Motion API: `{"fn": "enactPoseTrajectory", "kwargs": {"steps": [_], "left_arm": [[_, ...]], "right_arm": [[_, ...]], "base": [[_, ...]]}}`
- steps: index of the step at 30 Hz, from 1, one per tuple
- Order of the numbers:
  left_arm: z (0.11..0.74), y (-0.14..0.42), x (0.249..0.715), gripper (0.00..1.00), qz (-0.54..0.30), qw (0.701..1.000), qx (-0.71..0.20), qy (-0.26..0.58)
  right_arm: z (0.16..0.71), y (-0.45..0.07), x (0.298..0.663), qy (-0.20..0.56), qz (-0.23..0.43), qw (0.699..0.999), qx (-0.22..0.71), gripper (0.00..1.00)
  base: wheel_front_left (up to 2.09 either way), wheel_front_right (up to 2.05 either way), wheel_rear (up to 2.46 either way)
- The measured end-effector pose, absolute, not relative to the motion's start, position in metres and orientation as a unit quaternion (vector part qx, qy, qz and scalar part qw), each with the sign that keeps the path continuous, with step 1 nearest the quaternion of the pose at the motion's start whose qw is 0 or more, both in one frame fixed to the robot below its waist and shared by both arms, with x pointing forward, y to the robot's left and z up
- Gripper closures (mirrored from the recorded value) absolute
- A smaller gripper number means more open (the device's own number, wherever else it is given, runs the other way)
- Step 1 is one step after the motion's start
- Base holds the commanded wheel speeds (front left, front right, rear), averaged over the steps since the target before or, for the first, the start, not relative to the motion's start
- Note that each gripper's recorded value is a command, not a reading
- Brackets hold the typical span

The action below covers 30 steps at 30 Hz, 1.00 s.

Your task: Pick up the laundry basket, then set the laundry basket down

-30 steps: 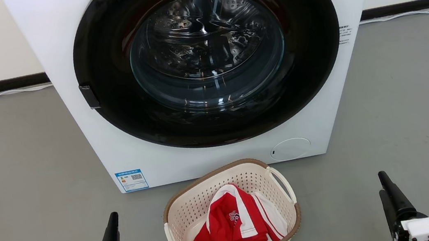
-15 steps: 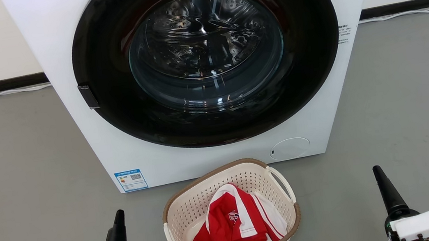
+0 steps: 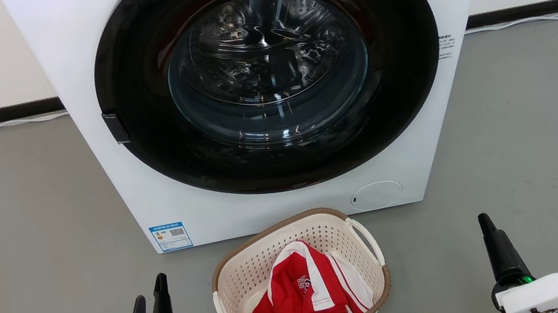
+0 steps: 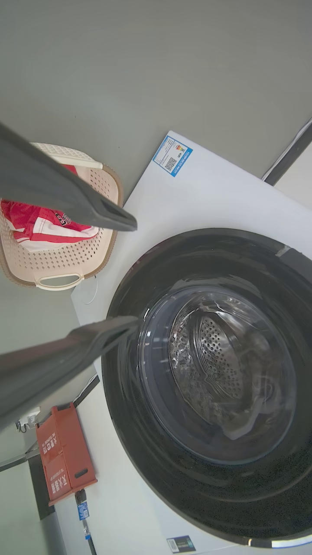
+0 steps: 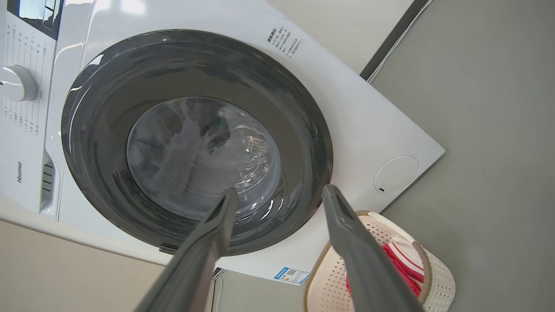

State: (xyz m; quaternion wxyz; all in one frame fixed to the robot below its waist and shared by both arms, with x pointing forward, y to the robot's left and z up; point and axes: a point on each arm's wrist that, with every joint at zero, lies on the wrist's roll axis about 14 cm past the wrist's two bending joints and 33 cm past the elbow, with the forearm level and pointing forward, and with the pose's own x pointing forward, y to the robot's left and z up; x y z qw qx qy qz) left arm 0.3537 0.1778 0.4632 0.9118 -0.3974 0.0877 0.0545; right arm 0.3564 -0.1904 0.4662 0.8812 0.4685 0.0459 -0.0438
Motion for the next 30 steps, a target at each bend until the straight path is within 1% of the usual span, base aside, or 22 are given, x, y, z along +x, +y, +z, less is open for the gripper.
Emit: {"fn": "enactPoseTrajectory", "kwargs": {"steps": [15, 30], "left_arm": [[0.473, 0.176, 0.352, 0.0, 0.051, 0.95, -0.299, 0.074], [0.48, 0.174, 0.349, 0.0, 0.048, 0.978, -0.197, 0.055]], "right_arm": [[0.476, -0.184, 0.357, 0.033, -0.024, 0.92, 0.391, 0.0], [0.481, -0.182, 0.357, 0.02, -0.012, 0.952, 0.306, 0.0]], "base": [[0.0, 0.0, 0.0], [0.0, 0.0, 0.0]]}}
